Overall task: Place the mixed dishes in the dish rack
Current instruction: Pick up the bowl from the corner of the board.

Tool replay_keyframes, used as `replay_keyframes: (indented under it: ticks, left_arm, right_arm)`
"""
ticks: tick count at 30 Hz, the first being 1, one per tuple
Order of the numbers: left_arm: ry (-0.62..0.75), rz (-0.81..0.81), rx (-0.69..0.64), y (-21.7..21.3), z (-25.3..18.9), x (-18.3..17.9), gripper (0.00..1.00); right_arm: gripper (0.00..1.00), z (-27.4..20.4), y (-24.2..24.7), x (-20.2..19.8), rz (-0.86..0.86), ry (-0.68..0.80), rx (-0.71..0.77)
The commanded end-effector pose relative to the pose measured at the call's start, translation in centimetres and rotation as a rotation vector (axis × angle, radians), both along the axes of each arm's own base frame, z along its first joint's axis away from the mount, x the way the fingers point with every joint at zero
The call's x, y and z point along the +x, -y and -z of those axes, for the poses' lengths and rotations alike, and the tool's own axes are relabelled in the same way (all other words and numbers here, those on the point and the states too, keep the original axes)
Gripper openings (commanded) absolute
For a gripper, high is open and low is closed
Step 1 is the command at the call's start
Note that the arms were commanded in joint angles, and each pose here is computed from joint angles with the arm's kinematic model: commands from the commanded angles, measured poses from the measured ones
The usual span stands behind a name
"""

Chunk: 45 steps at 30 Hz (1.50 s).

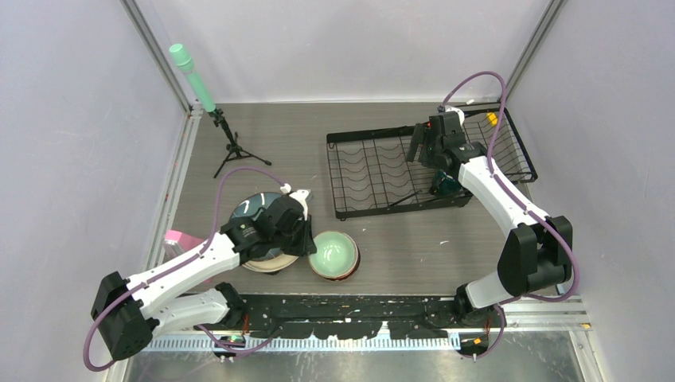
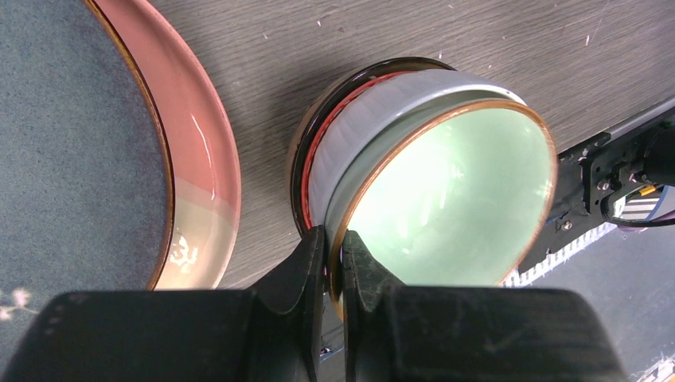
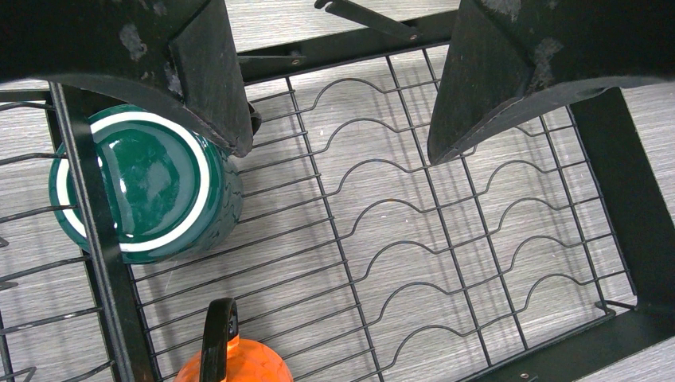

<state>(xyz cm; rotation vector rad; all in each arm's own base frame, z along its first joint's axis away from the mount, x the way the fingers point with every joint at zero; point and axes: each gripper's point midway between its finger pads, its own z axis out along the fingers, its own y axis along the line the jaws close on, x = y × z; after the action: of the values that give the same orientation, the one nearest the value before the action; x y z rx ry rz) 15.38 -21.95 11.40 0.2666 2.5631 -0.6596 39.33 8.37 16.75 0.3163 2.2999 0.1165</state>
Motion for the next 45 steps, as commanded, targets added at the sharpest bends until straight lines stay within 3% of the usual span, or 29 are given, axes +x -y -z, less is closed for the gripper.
replay_keyframes:
  ticks: [1, 25, 35, 45]
  left_arm:
    - [0.094, 0.036, -0.141, 2.2, -4.1, 1.0, 0.00]
    - [0.126, 0.074, -0.173, 2.7, -4.8, 1.0, 0.00]
    - [0.218, 0.092, -0.185, 2.4, -6.9, 1.6, 0.00]
    - [0.304, 0.123, -0.189, 2.3, -9.1, 2.3, 0.00]
  right_arm:
    - [0.86, -1.8, 0.0, 1.0, 0.012, 0.070, 0.013]
    - [0.87, -3.3, -1.2, 0.3, -0.045, 0.096, 0.071]
    - [0.94, -6.1, -4.3, -0.7, -0.178, 0.186, 0.227]
    - [0.96, -8.9, -8.0, -2.1, -0.354, 0.238, 0.396]
